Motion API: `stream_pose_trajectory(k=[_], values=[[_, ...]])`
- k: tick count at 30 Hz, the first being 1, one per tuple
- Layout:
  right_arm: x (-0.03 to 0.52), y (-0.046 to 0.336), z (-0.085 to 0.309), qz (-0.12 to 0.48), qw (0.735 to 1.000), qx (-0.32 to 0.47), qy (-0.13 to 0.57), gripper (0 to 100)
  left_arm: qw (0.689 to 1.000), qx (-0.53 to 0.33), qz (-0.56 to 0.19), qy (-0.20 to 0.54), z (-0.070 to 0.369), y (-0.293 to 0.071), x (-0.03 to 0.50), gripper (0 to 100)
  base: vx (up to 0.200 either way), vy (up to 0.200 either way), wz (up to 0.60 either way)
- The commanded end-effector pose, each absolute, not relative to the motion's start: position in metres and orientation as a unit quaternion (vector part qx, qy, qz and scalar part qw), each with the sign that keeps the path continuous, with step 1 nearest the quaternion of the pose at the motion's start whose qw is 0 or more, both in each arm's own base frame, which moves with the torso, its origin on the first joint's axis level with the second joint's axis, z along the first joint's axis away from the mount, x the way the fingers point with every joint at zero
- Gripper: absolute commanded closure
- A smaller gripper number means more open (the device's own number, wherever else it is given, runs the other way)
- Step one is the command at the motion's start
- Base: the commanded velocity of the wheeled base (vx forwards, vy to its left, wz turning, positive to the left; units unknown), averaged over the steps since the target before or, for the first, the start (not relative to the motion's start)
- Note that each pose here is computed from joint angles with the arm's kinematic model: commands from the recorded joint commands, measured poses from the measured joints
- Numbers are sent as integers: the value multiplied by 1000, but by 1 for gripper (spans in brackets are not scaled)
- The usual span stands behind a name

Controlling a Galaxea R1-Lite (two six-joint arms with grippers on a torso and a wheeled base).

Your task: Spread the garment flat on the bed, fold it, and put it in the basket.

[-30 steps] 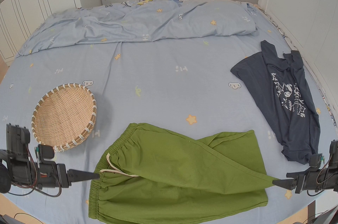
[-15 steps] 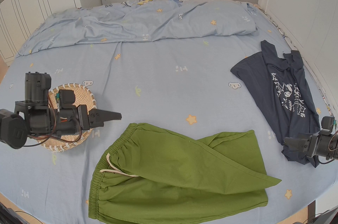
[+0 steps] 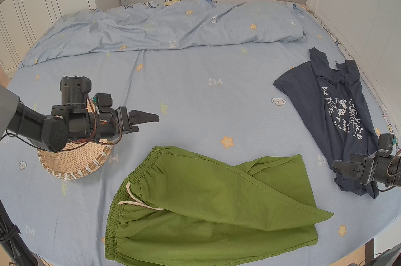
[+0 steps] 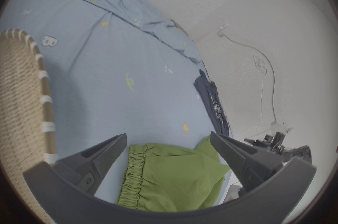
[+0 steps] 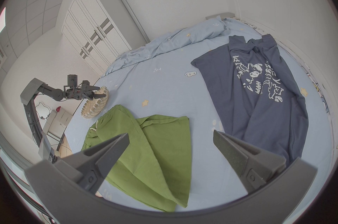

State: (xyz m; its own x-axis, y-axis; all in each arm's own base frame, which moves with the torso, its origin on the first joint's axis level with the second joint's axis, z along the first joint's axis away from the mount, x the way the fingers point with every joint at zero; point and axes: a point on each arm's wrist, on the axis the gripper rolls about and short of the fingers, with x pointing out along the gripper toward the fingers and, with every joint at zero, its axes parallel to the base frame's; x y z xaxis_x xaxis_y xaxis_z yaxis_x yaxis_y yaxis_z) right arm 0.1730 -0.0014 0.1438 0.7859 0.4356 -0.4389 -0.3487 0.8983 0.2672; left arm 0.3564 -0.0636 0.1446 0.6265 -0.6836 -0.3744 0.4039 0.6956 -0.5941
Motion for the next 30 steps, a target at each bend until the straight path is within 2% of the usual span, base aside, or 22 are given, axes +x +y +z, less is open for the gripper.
stream_pose_trajectory(k=[1,7,29,30], values=[[172,-1,143,208,941,84,252,0,857,-218,-315,344,106,-80,370,0,0,0,0],[172,0,144,209,941,85,252,0,865,-197,-295,355,88,-83,376,0,0,0,0],[171,5,138,221,935,85,265,0,859,-193,-302,366,74,-96,385,0,0,0,0],[171,5,138,221,935,84,265,0,858,-193,-302,367,74,-96,384,100,0,0,0]])
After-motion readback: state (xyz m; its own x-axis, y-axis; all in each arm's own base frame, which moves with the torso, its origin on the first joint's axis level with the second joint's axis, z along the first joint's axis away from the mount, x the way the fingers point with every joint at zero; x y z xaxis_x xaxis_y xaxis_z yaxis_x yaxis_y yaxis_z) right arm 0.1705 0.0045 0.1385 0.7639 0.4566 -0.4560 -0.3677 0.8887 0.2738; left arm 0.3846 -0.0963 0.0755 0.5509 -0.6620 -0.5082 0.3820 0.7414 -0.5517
